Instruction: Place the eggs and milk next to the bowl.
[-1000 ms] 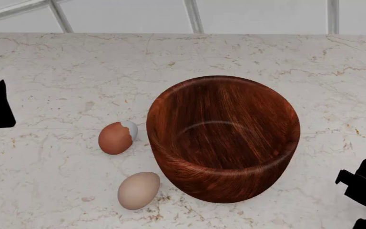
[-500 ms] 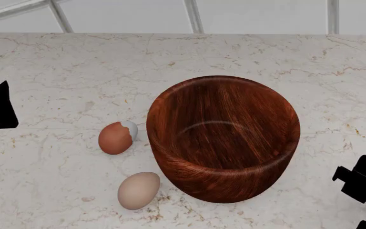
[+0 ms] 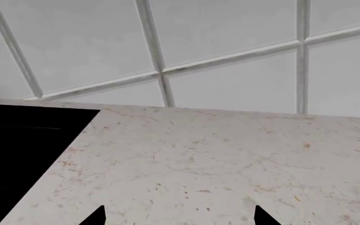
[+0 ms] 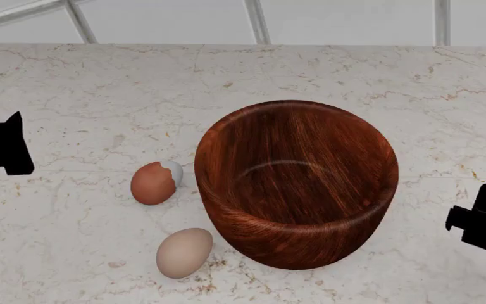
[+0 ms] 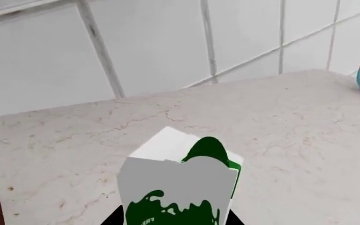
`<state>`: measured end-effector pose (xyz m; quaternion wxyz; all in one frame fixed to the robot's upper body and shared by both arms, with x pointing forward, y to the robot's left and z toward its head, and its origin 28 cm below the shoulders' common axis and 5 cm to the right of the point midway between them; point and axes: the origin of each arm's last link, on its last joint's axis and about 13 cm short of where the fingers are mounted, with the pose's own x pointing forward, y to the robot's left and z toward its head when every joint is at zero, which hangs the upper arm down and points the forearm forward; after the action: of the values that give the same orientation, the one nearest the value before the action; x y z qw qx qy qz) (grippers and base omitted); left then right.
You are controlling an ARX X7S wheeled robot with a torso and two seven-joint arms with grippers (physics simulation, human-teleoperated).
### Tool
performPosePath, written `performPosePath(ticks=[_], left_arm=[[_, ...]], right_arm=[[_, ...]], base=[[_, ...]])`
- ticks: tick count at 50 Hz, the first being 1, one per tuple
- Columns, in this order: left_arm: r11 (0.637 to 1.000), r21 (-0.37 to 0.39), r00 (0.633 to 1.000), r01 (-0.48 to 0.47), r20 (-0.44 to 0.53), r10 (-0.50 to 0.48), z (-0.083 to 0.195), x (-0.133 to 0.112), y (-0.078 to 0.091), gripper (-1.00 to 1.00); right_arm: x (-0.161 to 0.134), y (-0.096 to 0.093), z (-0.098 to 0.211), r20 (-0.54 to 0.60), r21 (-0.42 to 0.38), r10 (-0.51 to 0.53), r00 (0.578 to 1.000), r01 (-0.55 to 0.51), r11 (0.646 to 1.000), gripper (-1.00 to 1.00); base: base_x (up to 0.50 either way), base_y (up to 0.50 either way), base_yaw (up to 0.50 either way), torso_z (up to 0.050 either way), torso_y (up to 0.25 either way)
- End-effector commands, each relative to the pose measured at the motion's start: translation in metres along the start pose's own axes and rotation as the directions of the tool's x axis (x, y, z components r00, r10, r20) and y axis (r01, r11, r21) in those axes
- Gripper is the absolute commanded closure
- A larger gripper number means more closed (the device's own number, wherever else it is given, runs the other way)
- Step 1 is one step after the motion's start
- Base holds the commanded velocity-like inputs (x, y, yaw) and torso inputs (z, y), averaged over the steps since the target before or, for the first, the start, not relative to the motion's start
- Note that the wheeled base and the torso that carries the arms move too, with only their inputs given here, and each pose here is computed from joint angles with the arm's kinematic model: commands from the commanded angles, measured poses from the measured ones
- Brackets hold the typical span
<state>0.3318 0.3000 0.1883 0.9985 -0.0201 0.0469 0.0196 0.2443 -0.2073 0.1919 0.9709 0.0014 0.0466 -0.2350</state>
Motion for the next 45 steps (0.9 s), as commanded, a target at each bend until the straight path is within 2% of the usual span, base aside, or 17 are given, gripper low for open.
performPosePath(ticks=[1, 10, 23, 27, 31, 38, 41, 45], left_arm=[[1.0, 0.015, 1.0, -0.016, 0.009, 0.016, -0.003, -0.001, 0.0, -1.0], [1.0, 0.019, 1.0, -0.023, 0.006, 0.023, -0.005, -0.001, 0.001, -1.0], [0.999, 0.029, 1.0, -0.014, 0.005, 0.014, -0.005, 0.0, -0.002, -1.0], [0.999, 0.032, 1.0, -0.012, 0.006, 0.012, -0.003, 0.0, -0.003, -1.0], [0.999, 0.033, 1.0, -0.016, 0.01, 0.016, -0.002, 0.0, -0.003, -1.0], [0.999, 0.04, 1.0, -0.012, 0.009, 0.011, -0.001, 0.001, -0.005, -1.0], [0.999, 0.041, 1.0, -0.011, 0.011, 0.011, 0.0, 0.001, -0.005, -1.0], [0.999, 0.039, 1.0, -0.01, 0.011, 0.009, -0.001, 0.0, -0.006, -1.0]], right_arm=[[-0.003, -0.012, 0.008, 0.088, -0.071, 0.201, 0.976, -0.195, 0.978, 1.0], [-0.003, -0.026, 0.008, 0.114, -0.112, 0.249, 0.962, -0.236, 0.965, 1.0], [-0.01, -0.047, 0.009, 0.118, -0.118, 0.295, 0.948, -0.282, 0.952, 1.0], [-0.015, -0.055, 0.009, 0.101, -0.125, 0.35, 0.931, -0.337, 0.933, 1.0], [-0.023, -0.064, 0.008, 0.096, -0.118, 0.452, 0.887, -0.441, 0.89, 1.0], [-0.03, -0.076, 0.003, 0.078, -0.127, 0.531, 0.844, -0.52, 0.845, 1.0], [-0.031, -0.079, 0.003, 0.073, -0.129, 0.538, 0.84, -0.527, 0.84, 1.0], [-0.033, -0.082, 0.004, 0.069, -0.144, 0.574, 0.816, -0.561, 0.815, 1.0]], base=[[0.0, 0.0, 0.0, 0.0, 0.0], [0.0, 0.0, 0.0, 0.0, 0.0], [0.0, 0.0, 0.0, 0.0, 0.0], [0.0, 0.0, 0.0, 0.0, 0.0], [0.0, 0.0, 0.0, 0.0, 0.0], [0.0, 0.0, 0.0, 0.0, 0.0], [0.0, 0.0, 0.0, 0.0, 0.0], [0.0, 0.0, 0.0, 0.0, 0.0]])
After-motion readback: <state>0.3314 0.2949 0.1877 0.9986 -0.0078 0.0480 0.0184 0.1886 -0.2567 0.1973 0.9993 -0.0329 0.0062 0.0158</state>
